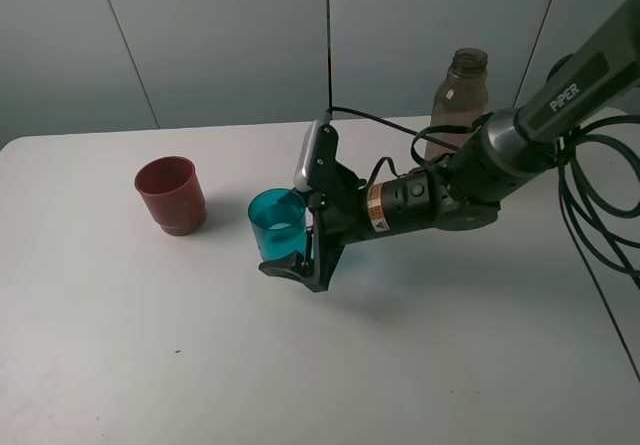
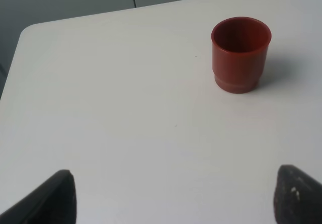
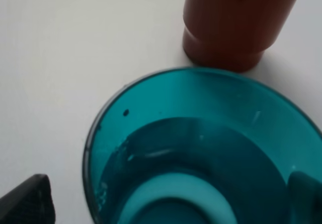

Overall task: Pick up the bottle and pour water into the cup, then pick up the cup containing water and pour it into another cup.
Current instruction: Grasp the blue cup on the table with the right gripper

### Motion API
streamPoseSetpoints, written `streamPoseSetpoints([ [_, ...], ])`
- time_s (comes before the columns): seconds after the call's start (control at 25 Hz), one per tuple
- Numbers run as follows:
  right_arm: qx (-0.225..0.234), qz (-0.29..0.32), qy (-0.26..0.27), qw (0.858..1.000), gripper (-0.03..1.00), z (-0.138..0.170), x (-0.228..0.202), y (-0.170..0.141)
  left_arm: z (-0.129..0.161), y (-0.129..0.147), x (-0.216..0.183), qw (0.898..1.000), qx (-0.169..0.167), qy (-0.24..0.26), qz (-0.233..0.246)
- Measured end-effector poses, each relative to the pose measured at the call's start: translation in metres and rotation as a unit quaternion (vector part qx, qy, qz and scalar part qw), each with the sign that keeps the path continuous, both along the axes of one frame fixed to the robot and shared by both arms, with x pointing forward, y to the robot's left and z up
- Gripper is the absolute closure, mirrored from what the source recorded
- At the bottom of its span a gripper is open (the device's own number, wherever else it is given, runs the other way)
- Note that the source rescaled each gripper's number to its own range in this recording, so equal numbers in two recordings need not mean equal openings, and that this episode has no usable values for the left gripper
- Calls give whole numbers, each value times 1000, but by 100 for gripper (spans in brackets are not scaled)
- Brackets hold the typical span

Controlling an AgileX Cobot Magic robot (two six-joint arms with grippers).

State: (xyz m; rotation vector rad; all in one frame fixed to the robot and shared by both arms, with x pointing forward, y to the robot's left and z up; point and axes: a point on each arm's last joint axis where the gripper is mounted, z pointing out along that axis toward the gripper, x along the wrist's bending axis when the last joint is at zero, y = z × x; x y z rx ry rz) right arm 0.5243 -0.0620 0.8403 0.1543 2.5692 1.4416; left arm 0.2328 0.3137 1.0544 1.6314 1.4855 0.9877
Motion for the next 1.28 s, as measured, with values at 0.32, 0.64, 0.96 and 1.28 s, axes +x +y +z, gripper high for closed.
streamPoseSetpoints([
  [0.32, -4, -14, -21, 1000, -3, 1, 6, 2, 0, 0, 0, 1000, 0, 0, 0],
  [0.64, -7, -17, -16, 1000, -3, -3, 5, 3, 0, 0, 0, 1000, 0, 0, 0],
  [0.96, -7, -17, -17, 1000, 82, -3, 5, 4, 0, 0, 0, 1000, 0, 0, 0],
  [1.28, -9, -12, -25, 1000, 82, -3, 5, 4, 0, 0, 0, 1000, 0, 0, 0],
])
